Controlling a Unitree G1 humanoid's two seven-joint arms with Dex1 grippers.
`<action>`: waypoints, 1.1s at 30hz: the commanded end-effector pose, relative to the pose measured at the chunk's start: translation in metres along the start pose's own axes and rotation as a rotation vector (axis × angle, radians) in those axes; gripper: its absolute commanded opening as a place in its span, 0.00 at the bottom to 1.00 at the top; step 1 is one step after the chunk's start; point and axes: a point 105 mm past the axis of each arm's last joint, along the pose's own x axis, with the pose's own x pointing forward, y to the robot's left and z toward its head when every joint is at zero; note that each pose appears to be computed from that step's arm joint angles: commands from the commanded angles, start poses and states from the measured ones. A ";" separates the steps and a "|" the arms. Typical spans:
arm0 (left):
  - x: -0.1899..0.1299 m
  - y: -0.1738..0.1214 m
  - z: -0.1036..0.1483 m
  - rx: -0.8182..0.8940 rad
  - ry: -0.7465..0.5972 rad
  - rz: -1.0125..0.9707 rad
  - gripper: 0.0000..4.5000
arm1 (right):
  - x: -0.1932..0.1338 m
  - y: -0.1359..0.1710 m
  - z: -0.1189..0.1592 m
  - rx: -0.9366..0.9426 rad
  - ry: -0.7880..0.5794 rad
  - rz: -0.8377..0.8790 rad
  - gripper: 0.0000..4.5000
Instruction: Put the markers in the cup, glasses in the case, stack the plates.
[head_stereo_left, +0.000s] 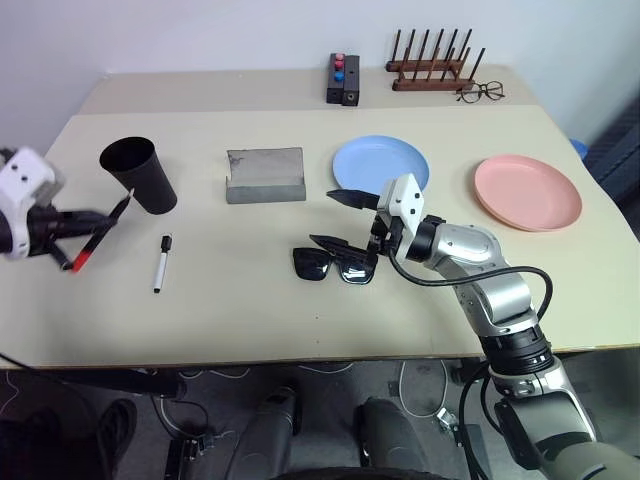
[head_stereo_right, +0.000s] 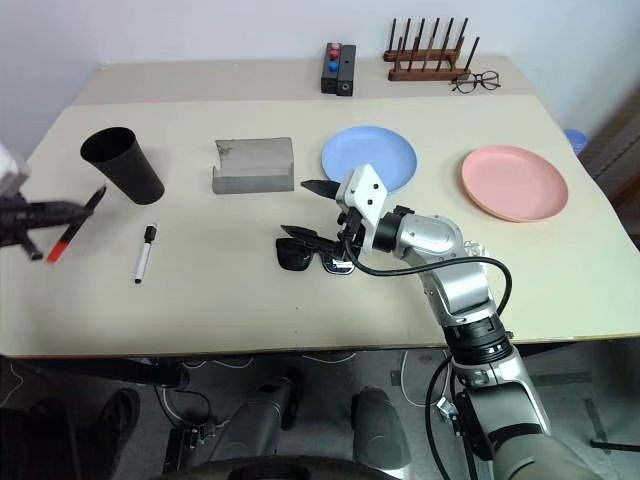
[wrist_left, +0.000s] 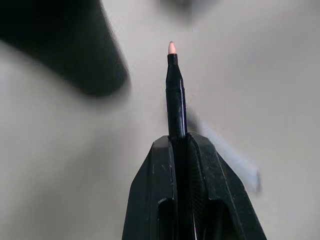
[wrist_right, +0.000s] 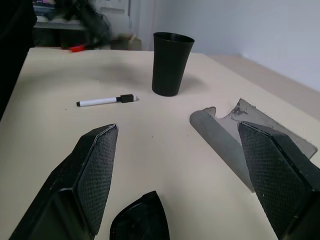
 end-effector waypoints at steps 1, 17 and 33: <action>-0.009 0.016 0.055 -0.001 -0.323 0.097 0.01 | 0.001 -0.006 0.023 -0.042 -0.094 -0.006 0.87; -0.015 0.083 0.082 -0.023 -0.703 0.537 0.01 | -0.011 -0.027 0.037 0.019 -0.175 -0.069 0.87; 0.024 0.083 0.036 -0.154 -0.711 0.617 0.01 | -0.012 -0.024 0.039 0.040 -0.182 -0.053 0.87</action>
